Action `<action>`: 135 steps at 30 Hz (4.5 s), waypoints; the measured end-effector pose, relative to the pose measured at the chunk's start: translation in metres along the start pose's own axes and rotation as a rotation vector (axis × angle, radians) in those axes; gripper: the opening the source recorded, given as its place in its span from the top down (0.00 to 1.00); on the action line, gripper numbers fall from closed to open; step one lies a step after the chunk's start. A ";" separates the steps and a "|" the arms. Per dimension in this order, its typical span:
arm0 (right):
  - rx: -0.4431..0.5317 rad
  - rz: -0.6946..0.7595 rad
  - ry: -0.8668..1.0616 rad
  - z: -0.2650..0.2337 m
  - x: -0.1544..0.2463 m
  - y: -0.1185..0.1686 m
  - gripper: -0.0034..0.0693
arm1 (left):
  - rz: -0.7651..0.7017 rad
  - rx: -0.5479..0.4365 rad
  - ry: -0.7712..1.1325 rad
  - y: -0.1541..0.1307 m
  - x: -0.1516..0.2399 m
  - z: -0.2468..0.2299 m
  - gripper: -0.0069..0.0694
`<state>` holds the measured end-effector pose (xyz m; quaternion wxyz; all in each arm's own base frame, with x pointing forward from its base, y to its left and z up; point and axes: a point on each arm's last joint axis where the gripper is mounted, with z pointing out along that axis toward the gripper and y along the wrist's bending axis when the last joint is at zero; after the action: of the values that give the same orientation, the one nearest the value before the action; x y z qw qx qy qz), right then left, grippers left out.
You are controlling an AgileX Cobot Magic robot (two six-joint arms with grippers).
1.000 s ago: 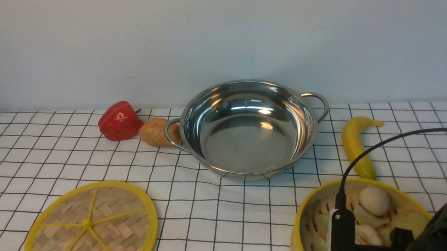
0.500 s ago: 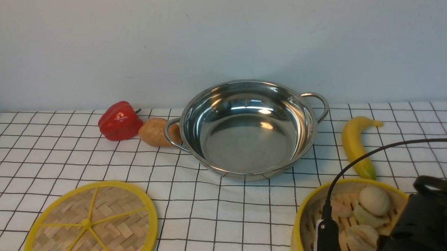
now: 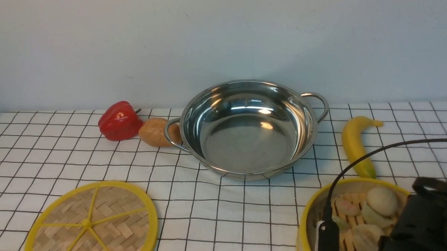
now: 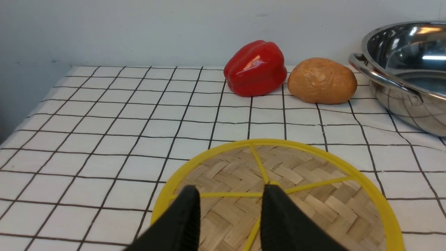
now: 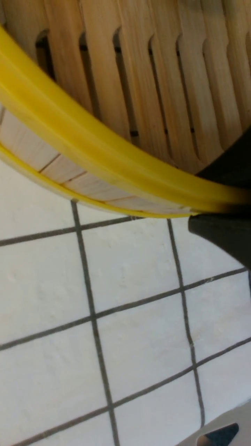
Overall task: Place the steamer in the pot on the white tablecloth, and put the lid on the steamer.
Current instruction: 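Reach for and grasp the rim of the bamboo steamer holding the buns with the right gripper, then place the bamboo steamer basket of food into the steel pot with the right gripper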
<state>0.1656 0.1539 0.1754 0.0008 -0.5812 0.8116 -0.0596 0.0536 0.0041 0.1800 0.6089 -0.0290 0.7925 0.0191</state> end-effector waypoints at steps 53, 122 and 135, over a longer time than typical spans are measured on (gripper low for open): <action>0.100 -0.093 -0.397 -0.109 -0.154 -0.170 0.84 | 0.000 0.000 0.000 0.000 0.000 0.000 0.59; 0.049 -0.138 -0.320 -0.030 -0.188 -0.184 0.30 | 0.000 0.000 0.000 0.000 0.000 0.000 0.59; -0.008 0.024 -0.433 -0.064 -0.186 -0.177 0.30 | 0.000 0.000 0.000 0.000 0.000 0.000 0.59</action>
<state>0.3886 0.2793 0.2440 0.1737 -0.5708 0.7995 0.0697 0.0536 0.0041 0.1800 0.6089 -0.0290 0.7925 0.0191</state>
